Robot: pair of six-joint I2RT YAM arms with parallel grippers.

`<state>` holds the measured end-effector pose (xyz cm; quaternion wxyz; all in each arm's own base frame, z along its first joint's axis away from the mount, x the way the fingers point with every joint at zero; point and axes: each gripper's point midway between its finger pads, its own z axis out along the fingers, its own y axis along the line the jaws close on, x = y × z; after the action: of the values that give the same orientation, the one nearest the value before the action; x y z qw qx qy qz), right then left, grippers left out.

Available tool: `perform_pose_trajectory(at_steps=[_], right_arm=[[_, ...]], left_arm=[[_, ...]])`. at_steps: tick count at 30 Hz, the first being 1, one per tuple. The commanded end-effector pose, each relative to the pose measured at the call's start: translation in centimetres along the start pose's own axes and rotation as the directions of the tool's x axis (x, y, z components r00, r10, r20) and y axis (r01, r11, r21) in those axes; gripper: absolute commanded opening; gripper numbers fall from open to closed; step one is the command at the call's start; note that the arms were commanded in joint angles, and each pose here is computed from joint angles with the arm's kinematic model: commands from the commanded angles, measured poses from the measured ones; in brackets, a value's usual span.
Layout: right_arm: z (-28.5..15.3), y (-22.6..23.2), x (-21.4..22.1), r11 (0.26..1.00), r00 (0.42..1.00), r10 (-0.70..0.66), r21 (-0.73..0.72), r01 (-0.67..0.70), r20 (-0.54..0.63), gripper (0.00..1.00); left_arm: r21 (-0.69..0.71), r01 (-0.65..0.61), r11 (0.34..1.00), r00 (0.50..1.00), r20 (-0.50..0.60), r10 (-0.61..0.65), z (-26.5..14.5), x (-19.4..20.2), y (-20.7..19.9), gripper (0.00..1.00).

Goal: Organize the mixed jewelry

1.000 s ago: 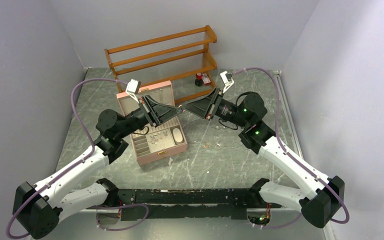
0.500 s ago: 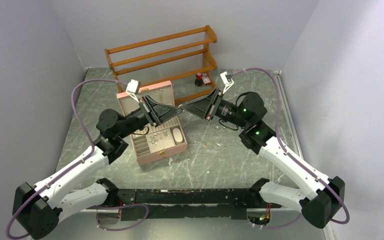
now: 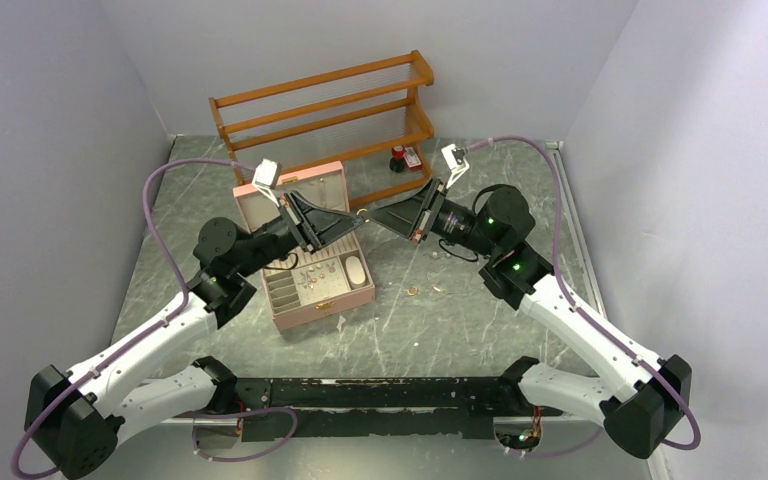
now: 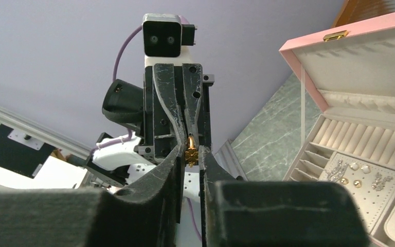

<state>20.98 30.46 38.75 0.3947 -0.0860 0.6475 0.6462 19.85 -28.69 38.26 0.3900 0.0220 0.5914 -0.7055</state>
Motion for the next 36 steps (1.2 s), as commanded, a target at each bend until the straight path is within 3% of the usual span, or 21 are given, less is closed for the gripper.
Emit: perform_pose_trajectory(at_steps=[1,3,9,14,20,26,30,36], right_arm=[[-0.2,0.9,-0.6,0.999,0.999,-0.035,-0.020,0.035,0.020,0.11],[-0.2,0.7,-0.6,0.999,0.999,-0.037,-0.012,0.038,0.022,0.01],[0.0,-1.2,-0.3,0.997,0.998,-0.055,0.064,0.053,0.016,0.00],[0.4,-4.9,0.6,0.980,0.997,-0.079,0.184,0.080,-0.014,0.00],[1.9,-10.5,3.7,0.906,0.986,-0.141,0.390,0.166,-0.092,0.00],[4.9,-15.7,7.8,0.719,0.938,-0.247,0.603,0.346,-0.245,0.00],[6.0,-19.2,8.3,0.583,0.916,-0.273,0.707,0.401,-0.295,0.00],[7.3,-23.1,9.2,0.430,0.841,-0.335,0.725,0.538,-0.426,0.00]], left_arm=[[0.013,-0.033,0.999,0.999,0.004,0.033,0.0,-0.1,-0.5,0.05],[0.011,-0.048,0.999,0.999,-0.002,0.048,0.0,-0.1,-0.6,0.06],[-0.077,-0.144,0.987,0.989,0.037,0.147,-0.8,-1.1,0.2,0.62],[-0.346,-0.225,0.911,0.957,0.098,0.273,-3.6,-2.8,4.6,0.81],[-0.571,-0.374,0.731,0.868,0.062,0.492,-7.8,-5.3,6.9,0.91],[-0.690,-0.486,0.536,0.742,-0.001,0.671,-11.3,-8.3,6.1,0.98],[-0.768,-0.467,0.439,0.696,-0.012,0.718,-13.6,-9.7,6.5,0.97],[-0.857,-0.406,0.318,0.646,-0.023,0.763,-16.6,-11.0,7.8,0.96]])
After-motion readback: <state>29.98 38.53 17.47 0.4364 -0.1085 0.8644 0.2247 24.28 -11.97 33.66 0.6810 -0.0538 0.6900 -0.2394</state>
